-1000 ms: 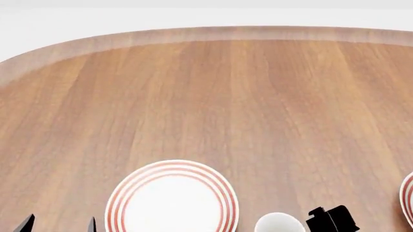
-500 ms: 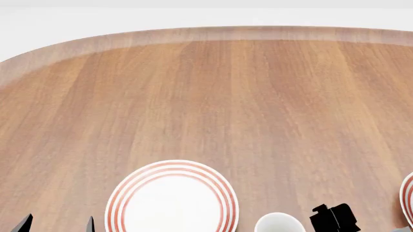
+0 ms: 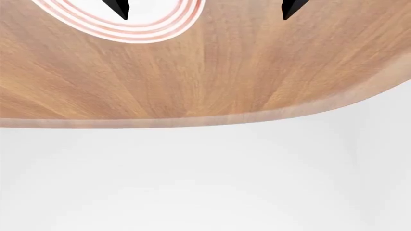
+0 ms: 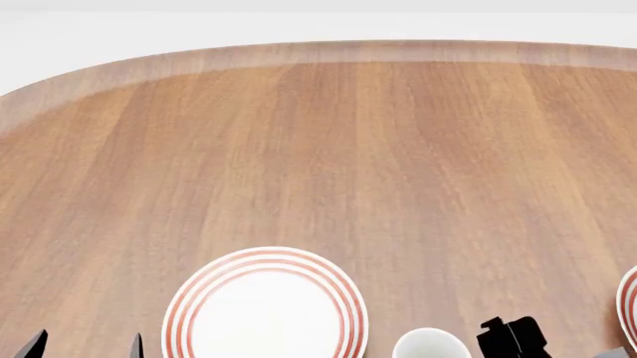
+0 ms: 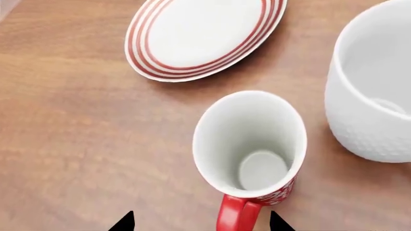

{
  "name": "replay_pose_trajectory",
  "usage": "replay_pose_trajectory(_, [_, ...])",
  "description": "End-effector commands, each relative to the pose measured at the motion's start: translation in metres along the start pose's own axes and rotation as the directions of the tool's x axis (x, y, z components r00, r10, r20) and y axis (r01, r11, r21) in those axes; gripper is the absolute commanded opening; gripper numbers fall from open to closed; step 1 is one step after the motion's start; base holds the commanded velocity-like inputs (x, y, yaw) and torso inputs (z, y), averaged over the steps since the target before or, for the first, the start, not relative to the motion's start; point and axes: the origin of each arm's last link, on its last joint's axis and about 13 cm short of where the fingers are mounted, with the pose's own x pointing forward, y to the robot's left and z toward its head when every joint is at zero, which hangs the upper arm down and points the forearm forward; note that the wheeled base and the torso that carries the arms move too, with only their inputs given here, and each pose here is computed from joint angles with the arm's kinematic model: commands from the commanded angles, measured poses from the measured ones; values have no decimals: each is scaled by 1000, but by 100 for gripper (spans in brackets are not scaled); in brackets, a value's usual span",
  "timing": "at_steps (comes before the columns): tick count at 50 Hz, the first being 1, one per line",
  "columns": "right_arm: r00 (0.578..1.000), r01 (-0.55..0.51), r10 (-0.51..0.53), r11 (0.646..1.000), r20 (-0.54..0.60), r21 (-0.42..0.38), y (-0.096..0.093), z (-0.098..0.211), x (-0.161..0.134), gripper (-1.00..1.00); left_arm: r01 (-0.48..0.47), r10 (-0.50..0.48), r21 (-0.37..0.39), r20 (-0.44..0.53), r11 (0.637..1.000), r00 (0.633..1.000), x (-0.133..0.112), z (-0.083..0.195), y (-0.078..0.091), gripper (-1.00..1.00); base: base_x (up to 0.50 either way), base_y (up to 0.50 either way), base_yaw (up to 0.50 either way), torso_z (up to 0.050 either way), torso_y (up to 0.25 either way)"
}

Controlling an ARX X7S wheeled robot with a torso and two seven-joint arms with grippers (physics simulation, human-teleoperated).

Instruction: Put the red mug on the left plate.

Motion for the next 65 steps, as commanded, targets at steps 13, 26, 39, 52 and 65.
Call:
replay_pose_trajectory(13, [999,28,-28,1000,-27,-8,1,-6,11,100,-3,3,0,0,1000,1000,0,0,0,100,0,0,0,0,0])
replay_pose_trajectory(26, [999,27,-28,999,-40,-18,2,-11,14,100,-5,5,0,0,1000,1000,0,1,1,100,0,0,0,0,0])
replay_pose_trajectory(39, [999,31,-32,999,-42,-23,2,-13,17,100,-7,7,5,-1,1000,1000,1,0,1,100,0,0,0,0,0])
replay_pose_trajectory(52, [999,34,-35,999,-41,-23,2,-14,17,100,-9,9,6,1,1000,1000,1,0,1,100,0,0,0,0,0])
replay_pose_trajectory(65, [999,36,-37,999,-34,-22,2,-13,16,-100,-11,11,4,2,1000,1000,0,1,2,100,0,0,0,0,0])
